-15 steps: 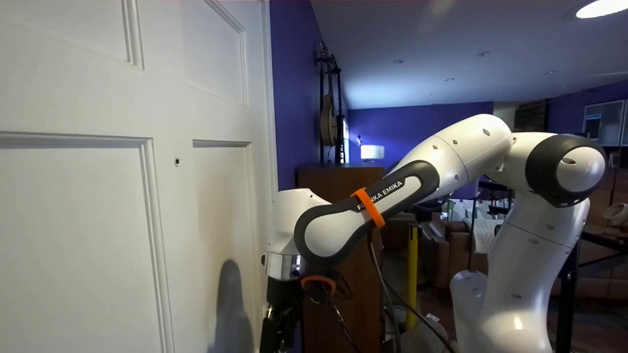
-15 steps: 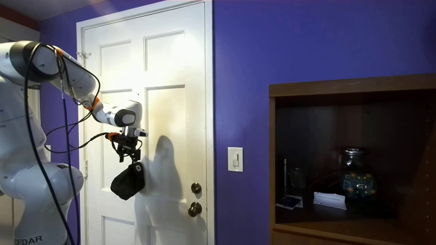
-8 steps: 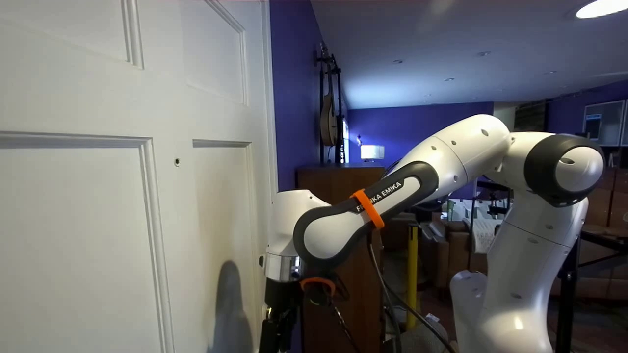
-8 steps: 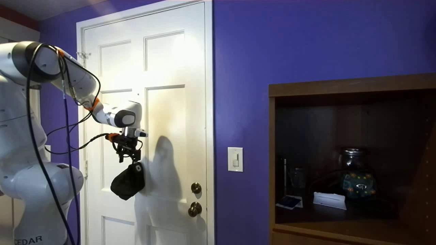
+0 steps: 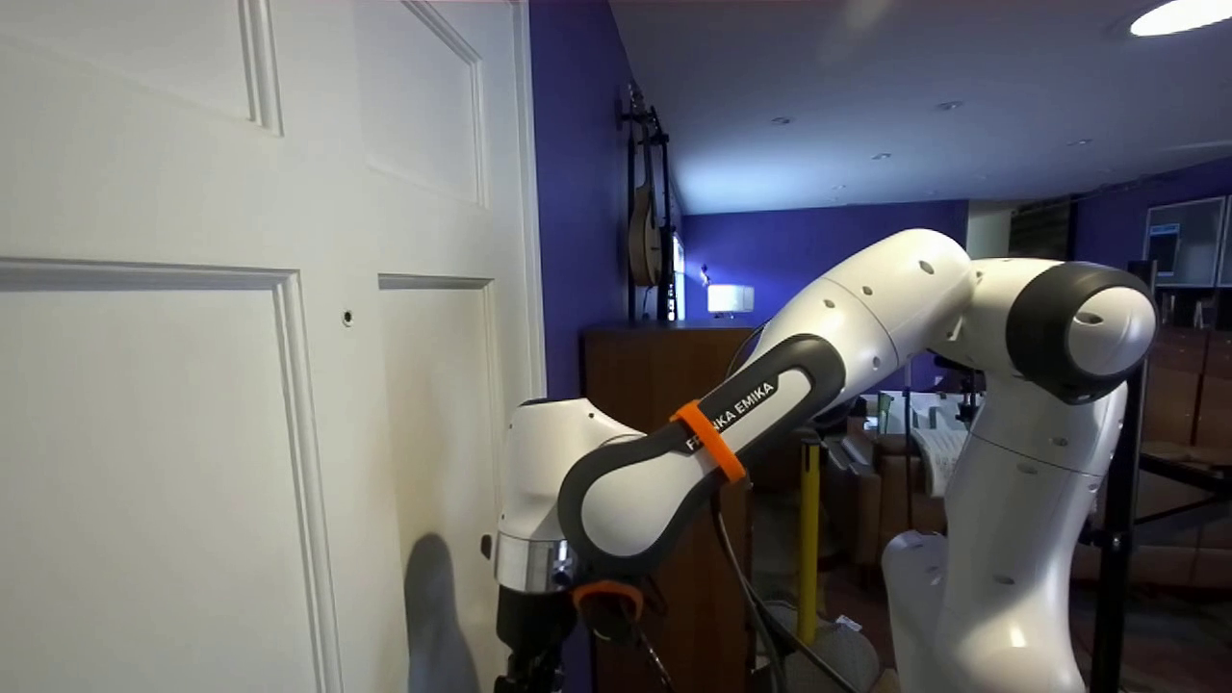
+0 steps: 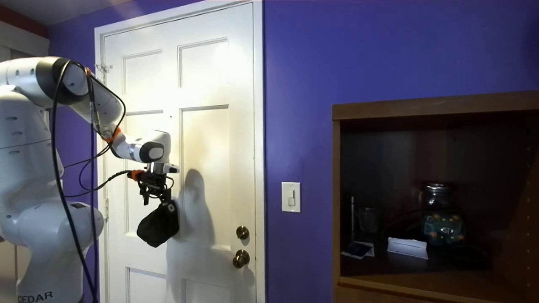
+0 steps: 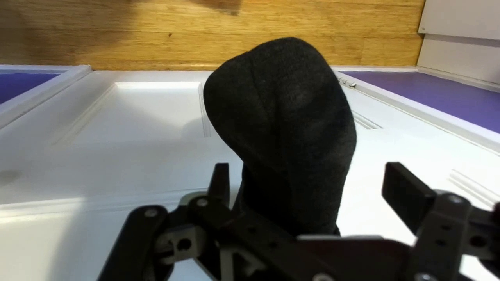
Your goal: Move the beanie from the hook on the door to the top of the shelf
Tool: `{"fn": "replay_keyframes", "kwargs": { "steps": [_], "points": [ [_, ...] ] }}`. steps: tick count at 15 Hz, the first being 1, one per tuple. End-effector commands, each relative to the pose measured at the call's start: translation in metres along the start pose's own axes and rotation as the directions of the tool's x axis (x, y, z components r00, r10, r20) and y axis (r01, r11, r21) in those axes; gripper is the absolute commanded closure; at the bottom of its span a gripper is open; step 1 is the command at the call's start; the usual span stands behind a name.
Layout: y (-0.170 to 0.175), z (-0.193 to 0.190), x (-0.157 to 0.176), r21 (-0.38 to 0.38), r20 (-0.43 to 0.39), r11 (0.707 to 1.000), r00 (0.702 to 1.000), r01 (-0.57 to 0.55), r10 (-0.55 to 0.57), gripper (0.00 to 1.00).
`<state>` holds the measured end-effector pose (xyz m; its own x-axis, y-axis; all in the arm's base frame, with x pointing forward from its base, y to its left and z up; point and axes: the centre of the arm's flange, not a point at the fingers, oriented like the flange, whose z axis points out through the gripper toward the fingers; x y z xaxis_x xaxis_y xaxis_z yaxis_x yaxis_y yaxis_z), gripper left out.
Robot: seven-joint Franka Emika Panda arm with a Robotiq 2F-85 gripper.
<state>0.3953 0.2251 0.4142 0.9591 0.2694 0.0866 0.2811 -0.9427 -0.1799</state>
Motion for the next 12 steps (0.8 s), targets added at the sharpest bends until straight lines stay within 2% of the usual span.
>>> {"fn": "replay_keyframes", "kwargs": {
  "steps": [1, 2, 3, 5, 12],
  "points": [
    [-0.011, 0.011, 0.018, -0.032, -0.006, 0.999, 1.000, 0.025, -0.025, 0.00],
    [-0.013, 0.013, 0.020, -0.043, -0.004, 0.999, 0.999, 0.032, -0.033, 0.03],
    [-0.014, 0.015, 0.022, -0.052, -0.004, 0.997, 0.999, 0.049, -0.049, 0.26],
    [-0.016, 0.020, 0.026, -0.062, -0.002, 0.996, 0.998, 0.068, -0.069, 0.31],
    [-0.020, 0.026, 0.036, -0.085, 0.006, 0.990, 0.994, 0.109, -0.109, 0.81]
  ]
}}
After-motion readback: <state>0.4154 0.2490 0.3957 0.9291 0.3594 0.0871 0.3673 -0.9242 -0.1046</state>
